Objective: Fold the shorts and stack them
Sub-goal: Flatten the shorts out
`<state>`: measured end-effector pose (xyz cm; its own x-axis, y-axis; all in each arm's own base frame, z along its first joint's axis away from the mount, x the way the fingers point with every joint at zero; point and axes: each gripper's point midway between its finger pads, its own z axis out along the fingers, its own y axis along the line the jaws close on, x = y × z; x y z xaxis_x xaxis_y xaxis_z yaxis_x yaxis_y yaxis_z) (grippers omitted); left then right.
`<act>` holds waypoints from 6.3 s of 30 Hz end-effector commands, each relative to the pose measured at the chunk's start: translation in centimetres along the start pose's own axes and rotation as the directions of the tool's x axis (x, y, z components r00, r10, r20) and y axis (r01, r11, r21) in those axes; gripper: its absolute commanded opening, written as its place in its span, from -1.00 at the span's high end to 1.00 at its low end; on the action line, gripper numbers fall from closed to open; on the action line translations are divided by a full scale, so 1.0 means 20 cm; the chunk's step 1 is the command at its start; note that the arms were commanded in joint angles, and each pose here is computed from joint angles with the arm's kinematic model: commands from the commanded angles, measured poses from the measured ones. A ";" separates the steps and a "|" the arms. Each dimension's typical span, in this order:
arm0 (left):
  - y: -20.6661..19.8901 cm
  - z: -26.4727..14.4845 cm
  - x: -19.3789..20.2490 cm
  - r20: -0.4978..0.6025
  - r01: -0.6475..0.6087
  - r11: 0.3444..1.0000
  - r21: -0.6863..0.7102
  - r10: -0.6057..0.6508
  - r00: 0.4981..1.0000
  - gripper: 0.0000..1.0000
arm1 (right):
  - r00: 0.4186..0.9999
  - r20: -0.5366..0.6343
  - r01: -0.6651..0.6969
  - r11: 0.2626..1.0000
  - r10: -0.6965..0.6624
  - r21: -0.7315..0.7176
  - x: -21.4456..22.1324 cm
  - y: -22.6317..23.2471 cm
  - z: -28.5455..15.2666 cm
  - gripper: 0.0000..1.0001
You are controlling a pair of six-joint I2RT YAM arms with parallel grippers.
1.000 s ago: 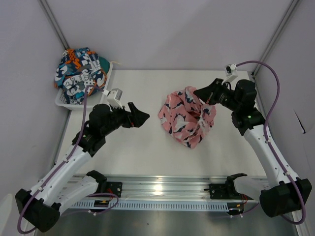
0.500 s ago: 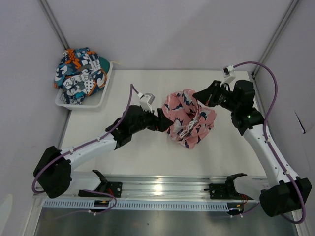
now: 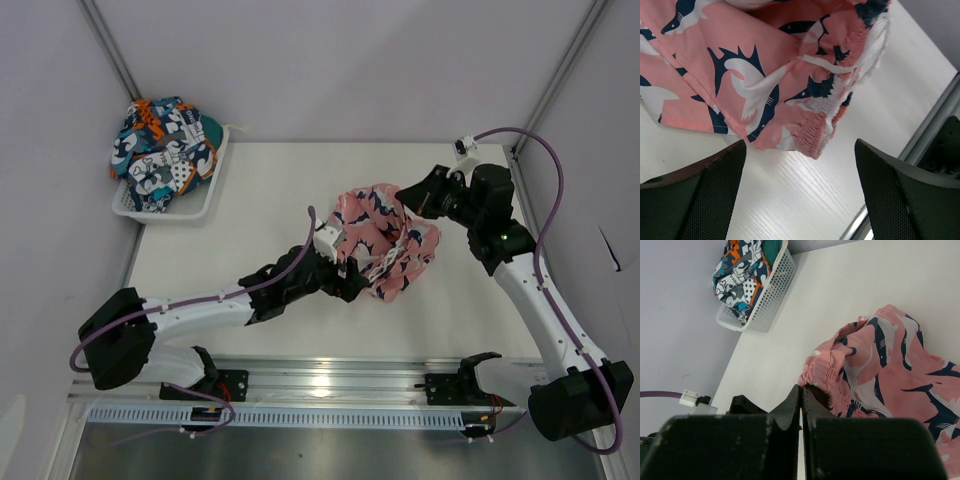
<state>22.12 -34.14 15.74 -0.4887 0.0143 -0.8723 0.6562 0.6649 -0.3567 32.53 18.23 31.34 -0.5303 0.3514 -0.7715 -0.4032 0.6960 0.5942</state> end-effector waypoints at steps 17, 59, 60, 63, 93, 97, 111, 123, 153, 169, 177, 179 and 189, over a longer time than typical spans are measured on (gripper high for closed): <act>0.08 0.37 0.09 -0.136 -0.160 0.944 -0.290 0.124 0.983 -0.25 | 0.994 0.097 -0.050 0.997 0.044 0.053 -0.12 0.01 0.00 1.00; -0.44 -1.27 -0.95 0.063 -0.150 0.984 0.098 0.144 0.988 1.00 | 0.709 0.644 -0.259 0.956 0.287 -0.142 -0.79 0.77 -1.39 1.00; -0.48 -1.34 -1.00 0.099 -0.151 0.978 0.143 0.138 0.985 1.00 | 0.698 0.658 -0.215 0.959 0.282 -0.184 -0.78 0.82 -1.47 1.00; -0.52 -1.50 -1.05 0.148 -0.169 0.962 0.214 0.139 0.979 1.00 | 0.623 0.729 -0.040 0.942 0.283 -0.332 -0.74 0.98 -1.74 1.00; -0.47 -1.32 -1.06 0.107 -0.244 0.964 0.102 0.234 0.966 1.00 | 0.852 0.066 0.408 0.582 -0.519 -0.703 0.75 0.98 -0.59 -0.64; -0.46 -1.31 -1.06 0.101 -0.242 0.967 0.086 0.233 0.967 1.00 | 0.794 0.117 0.486 0.508 -0.596 -0.711 0.91 1.14 -0.54 -0.78; -0.43 -1.30 -1.05 0.092 -0.229 0.971 0.067 0.222 0.971 1.00 | 0.818 0.248 0.555 0.600 -0.519 -0.576 0.81 1.28 -0.40 -0.48; -0.37 -1.34 -1.07 0.096 -0.203 0.979 -0.002 0.202 0.975 1.00 | 0.787 0.234 0.595 0.605 -0.570 -0.529 0.76 1.21 -0.44 0.80; -0.11 -1.37 -1.32 0.194 -0.041 0.961 -0.273 0.097 0.976 1.00 | 0.819 0.259 0.573 0.760 -0.512 -0.307 -0.05 0.99 -0.90 1.00; -0.34 -1.45 -1.35 0.249 -0.115 0.993 -0.015 0.115 0.962 1.00 | 0.861 0.210 0.508 0.766 -0.463 -0.393 -0.15 1.08 -1.10 1.00; 0.27 -0.81 -1.48 0.148 0.101 0.933 -0.345 -0.052 0.988 1.00 | 0.846 0.011 0.533 0.846 -0.533 0.008 -0.28 0.70 -0.17 1.00; 0.48 -0.66 -1.50 0.147 0.169 0.902 -0.398 -0.120 0.982 1.00 | 0.882 0.022 0.465 0.876 -0.471 0.125 -0.44 0.44 0.05 1.00; 0.64 -0.62 -1.96 0.368 0.143 0.917 -0.373 0.004 0.930 1.00 | 0.775 0.349 0.511 0.847 -0.527 0.146 -0.98 0.48 0.27 1.00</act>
<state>44.07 -18.47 35.66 -0.5839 -0.1609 -0.7958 0.1960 0.9233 -0.3304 44.08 22.49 37.06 -0.3029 -0.0181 -0.9529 -0.4437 0.8875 0.1242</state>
